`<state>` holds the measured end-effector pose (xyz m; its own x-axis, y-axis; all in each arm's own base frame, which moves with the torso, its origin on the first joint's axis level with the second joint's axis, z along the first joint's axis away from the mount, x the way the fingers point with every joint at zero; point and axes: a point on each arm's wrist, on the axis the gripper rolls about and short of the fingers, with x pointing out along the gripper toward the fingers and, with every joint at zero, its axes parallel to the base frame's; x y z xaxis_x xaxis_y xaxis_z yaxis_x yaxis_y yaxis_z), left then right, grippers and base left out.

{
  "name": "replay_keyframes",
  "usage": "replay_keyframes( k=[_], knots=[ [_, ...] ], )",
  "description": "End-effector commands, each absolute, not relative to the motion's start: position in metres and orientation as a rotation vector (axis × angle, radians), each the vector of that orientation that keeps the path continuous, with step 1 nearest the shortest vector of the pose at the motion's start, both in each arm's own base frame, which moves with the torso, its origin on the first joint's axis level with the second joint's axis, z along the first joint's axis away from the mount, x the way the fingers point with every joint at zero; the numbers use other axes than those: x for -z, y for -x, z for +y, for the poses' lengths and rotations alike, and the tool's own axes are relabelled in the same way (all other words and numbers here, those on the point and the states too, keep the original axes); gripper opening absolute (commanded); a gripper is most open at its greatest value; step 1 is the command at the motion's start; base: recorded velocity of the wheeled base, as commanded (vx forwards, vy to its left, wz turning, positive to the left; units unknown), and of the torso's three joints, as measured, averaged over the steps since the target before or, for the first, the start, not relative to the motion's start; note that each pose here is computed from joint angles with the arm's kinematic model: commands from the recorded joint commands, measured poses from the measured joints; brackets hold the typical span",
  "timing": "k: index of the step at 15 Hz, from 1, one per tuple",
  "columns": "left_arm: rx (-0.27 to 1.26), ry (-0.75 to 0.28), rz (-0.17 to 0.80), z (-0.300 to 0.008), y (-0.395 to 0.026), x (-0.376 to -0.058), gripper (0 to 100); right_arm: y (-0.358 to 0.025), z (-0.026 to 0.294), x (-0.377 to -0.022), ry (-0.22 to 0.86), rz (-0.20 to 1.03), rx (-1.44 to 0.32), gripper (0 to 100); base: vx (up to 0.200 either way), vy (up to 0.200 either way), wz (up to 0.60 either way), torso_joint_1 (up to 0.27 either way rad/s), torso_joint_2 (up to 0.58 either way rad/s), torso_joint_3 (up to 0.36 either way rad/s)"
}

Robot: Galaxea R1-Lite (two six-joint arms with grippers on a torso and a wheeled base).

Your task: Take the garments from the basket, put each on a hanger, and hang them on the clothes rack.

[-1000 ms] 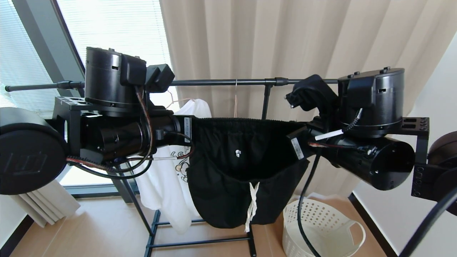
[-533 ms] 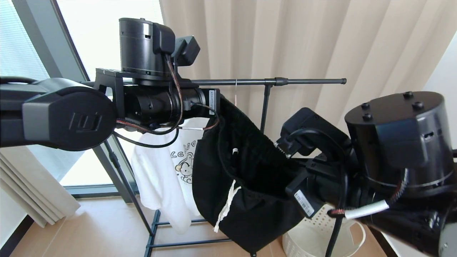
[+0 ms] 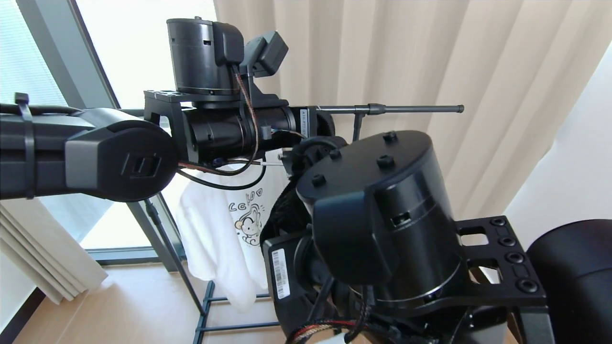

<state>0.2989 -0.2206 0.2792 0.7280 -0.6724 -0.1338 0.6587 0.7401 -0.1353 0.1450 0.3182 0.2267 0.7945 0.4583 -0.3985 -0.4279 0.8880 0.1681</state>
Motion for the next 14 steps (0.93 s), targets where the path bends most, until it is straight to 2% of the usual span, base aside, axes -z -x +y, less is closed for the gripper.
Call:
replay_keyframes(
  k=[1, 4, 5, 8, 9, 10, 14],
  knots=[
    [0.736, 0.080, 0.182, -0.221, -0.299, -0.278, 0, -0.148, 0.328, -0.222, -0.078, 0.446, -0.479, 0, 0.000, 0.000, 0.00, 0.000, 0.00, 0.000],
    [0.728, 0.081, 0.183, -0.219, -0.299, -0.278, 0, -0.150, 0.321, -0.223, -0.061, 0.444, -0.467, 0, 0.000, 0.000, 0.00, 0.000, 0.00, 0.000],
    [0.721, 0.082, 0.180, -0.215, -0.298, -0.279, 0, -0.153, 0.313, -0.221, -0.016, 0.446, -0.453, 0, 0.000, 0.000, 0.00, 0.000, 0.00, 0.000],
    [0.650, 0.081, 0.182, -0.200, -0.297, -0.286, 0, -0.169, 0.276, -0.211, 0.232, 0.451, -0.401, 0, 0.000, 0.000, 0.00, 0.000, 0.00, 0.000],
    [0.568, 0.059, 0.233, -0.191, -0.291, -0.287, 0, -0.187, 0.256, -0.203, 0.336, 0.463, -0.344, 0, 0.000, 0.000, 0.00, 0.000, 0.00, 0.000],
    [0.522, 0.036, 0.277, -0.185, -0.288, -0.285, 0, -0.201, 0.248, -0.202, 0.357, 0.465, -0.300, 0, 0.000, 0.000, 0.00, 0.000, 0.00, 0.000],
    [0.362, -0.123, 0.512, -0.164, -0.260, -0.266, 0, -0.267, 0.224, -0.204, 0.290, 0.447, -0.103, 0, 0.000, 0.000, 0.00, 0.000, 0.00, 0.000]
  ],
)
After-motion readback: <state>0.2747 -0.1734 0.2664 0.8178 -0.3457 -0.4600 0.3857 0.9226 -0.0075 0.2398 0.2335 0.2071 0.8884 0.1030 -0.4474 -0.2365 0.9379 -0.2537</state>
